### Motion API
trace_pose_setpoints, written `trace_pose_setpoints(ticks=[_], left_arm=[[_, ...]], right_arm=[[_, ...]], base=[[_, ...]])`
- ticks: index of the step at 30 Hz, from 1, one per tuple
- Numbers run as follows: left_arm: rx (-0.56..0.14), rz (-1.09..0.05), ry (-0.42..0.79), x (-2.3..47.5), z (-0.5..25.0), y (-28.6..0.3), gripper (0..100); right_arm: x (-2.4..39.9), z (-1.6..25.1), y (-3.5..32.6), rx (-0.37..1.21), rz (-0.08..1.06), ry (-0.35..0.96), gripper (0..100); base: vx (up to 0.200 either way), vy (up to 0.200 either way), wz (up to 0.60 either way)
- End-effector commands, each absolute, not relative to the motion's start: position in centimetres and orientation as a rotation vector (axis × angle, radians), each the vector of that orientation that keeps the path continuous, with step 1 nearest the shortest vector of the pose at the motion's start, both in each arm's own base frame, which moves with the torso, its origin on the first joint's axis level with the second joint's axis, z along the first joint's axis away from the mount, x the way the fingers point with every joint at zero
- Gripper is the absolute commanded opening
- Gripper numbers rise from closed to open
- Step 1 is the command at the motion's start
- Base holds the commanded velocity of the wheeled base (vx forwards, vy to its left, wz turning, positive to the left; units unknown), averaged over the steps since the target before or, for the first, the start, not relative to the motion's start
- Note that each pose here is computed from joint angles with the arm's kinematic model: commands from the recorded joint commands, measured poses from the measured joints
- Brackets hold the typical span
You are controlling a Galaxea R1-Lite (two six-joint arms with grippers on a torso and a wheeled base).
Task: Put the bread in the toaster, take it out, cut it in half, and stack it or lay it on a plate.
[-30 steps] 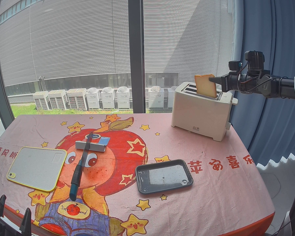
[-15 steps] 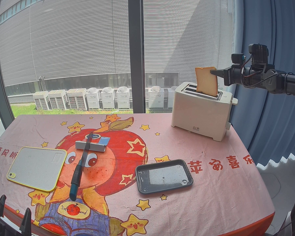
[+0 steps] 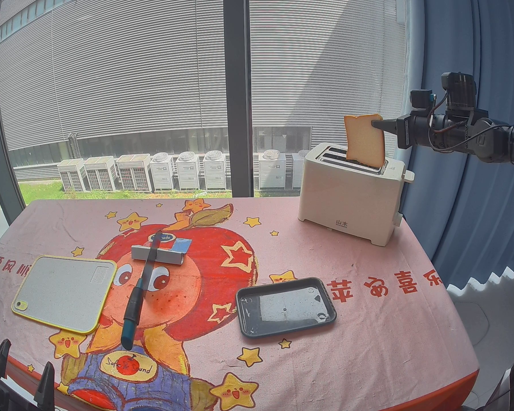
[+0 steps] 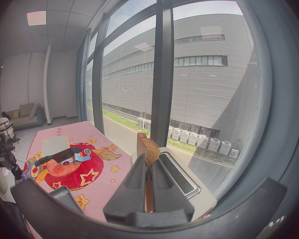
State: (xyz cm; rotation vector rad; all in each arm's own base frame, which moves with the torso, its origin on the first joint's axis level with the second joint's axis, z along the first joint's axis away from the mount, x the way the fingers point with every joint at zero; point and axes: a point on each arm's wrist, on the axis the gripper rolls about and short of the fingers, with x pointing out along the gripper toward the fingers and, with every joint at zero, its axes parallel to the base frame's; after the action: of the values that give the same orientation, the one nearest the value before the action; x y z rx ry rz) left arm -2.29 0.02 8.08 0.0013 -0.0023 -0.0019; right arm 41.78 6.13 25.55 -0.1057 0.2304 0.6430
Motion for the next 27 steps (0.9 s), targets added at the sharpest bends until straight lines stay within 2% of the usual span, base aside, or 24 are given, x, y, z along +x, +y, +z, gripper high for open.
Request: trace_pose_setpoints(ticks=[1,14,15,27], left_arm=[[0.002,-0.002,-0.002,-2.3,7.6,0.0,100],[0.002,-0.002,-0.002,-2.3,7.6,0.0,100],[0.002,-0.002,0.000,-2.3,7.5,0.0,100],[0.002,-0.002,-0.002,-2.3,7.6,0.0,100]], right_arm=[[39.8,26.4,6.3,-0.109,0.654,0.229,0],[36.0,26.5,7.3,-0.109,0.693,0.268,0],[34.8,26.6,7.4,-0.105,0.699,0.276,0],[31.5,26.1,6.7,-0.097,0.696,0.315,0]], base=[[0.000,0.000,0.00],[0.000,0.000,0.00],[0.000,0.000,0.00],[0.000,0.000,0.00]])
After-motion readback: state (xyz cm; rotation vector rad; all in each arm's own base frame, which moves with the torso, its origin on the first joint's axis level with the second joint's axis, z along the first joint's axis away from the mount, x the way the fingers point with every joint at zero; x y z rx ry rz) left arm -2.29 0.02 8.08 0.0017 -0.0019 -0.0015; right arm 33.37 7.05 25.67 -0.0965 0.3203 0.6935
